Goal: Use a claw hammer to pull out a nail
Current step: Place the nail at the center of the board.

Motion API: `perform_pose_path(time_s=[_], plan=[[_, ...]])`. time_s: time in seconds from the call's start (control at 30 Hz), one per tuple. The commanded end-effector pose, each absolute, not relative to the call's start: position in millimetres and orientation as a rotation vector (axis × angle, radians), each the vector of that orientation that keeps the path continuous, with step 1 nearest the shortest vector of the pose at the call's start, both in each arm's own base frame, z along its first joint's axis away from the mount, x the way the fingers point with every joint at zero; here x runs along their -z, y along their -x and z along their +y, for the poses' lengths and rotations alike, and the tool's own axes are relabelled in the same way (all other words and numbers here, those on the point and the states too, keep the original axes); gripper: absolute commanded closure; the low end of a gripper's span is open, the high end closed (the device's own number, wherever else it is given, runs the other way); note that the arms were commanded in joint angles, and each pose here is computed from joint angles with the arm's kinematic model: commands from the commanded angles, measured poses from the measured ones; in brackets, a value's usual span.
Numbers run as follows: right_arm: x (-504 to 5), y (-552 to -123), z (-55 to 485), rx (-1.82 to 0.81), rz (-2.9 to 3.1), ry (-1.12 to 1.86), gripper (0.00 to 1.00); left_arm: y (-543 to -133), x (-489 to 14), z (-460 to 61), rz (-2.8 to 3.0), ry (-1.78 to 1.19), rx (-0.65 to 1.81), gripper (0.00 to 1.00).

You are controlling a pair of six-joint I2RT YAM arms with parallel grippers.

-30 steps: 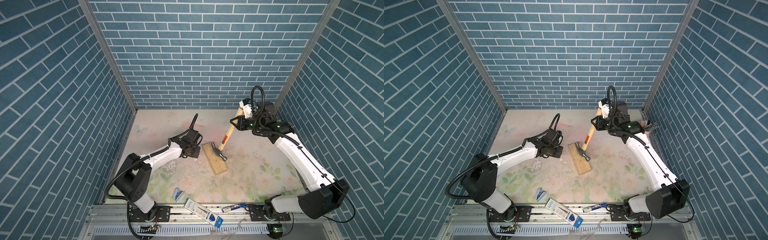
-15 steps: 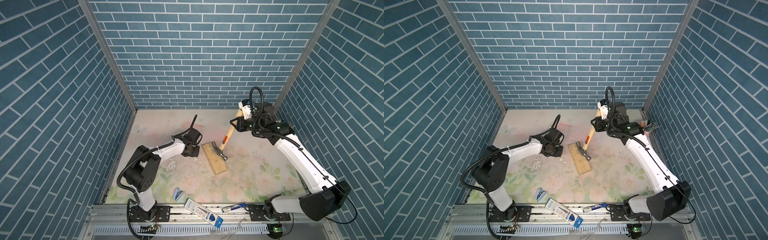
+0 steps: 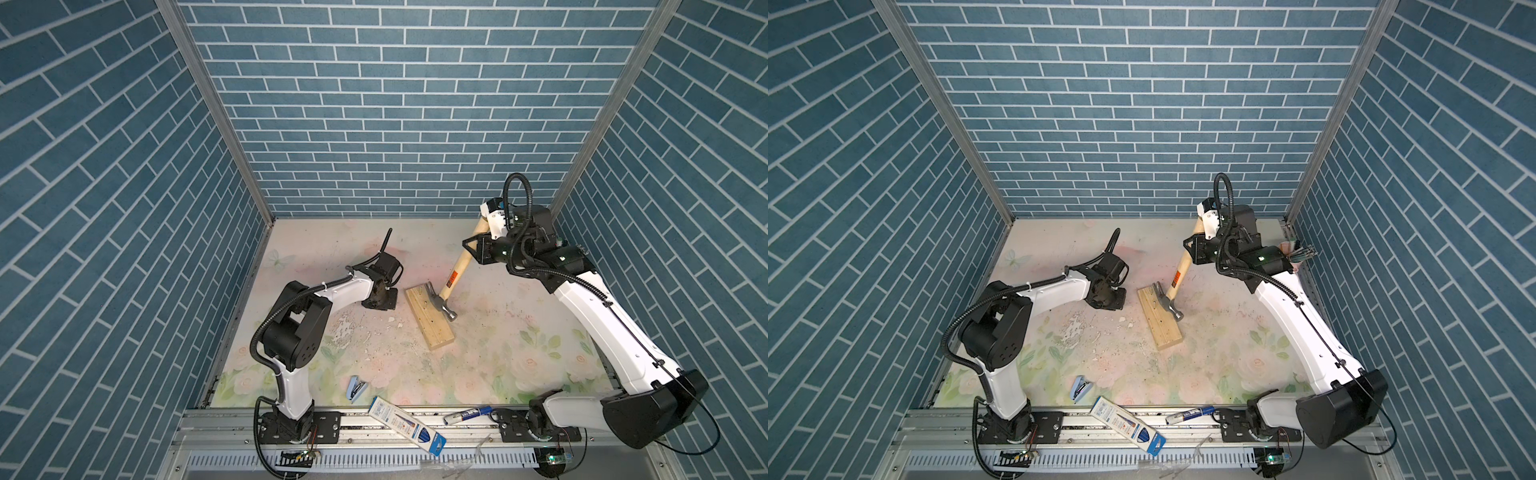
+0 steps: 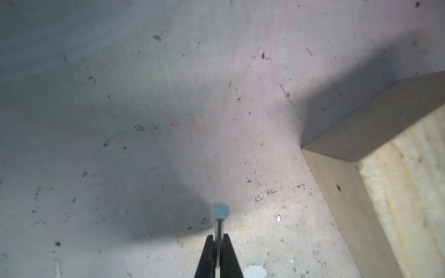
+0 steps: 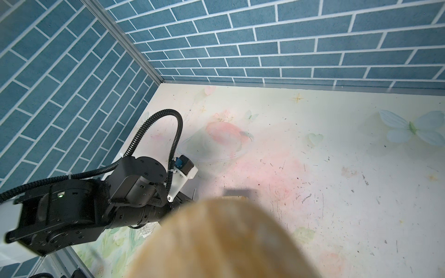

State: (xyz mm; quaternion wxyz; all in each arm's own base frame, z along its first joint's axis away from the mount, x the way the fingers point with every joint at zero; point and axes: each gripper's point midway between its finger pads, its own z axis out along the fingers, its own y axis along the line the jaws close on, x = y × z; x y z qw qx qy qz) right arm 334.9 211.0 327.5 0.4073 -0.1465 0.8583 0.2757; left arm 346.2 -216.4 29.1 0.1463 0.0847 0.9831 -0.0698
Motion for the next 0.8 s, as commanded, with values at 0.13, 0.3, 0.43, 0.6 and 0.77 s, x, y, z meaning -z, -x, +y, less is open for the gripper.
perform_pose_path(time_s=[0.13, 0.3, 0.43, 0.6, 0.77], plan=[[-373.2, -327.2, 213.1, -0.758, 2.017, 0.356, 1.00, -353.6, -24.8, -206.1, 2.851, -0.171, 0.147, 0.97], [-372.4, -326.3, 212.6, -0.756, 2.018, 0.356, 1.00, -355.2, -20.3, -205.8, 2.866, -0.160, 0.139, 0.94], [-372.7, -326.1, 212.2, -0.754, 2.016, 0.356, 1.00, -356.4, -18.3, -206.0, 2.871, -0.148, 0.139, 0.94], [-373.5, -325.2, 211.3, -0.752, 2.013, 0.356, 1.00, -357.5, -15.8, -205.4, 2.880, -0.133, 0.139, 0.91], [-372.3, -325.0, 211.0, -0.750, 2.015, 0.356, 1.00, -357.2, -14.1, -206.4, 2.884, -0.119, 0.150, 0.87]])
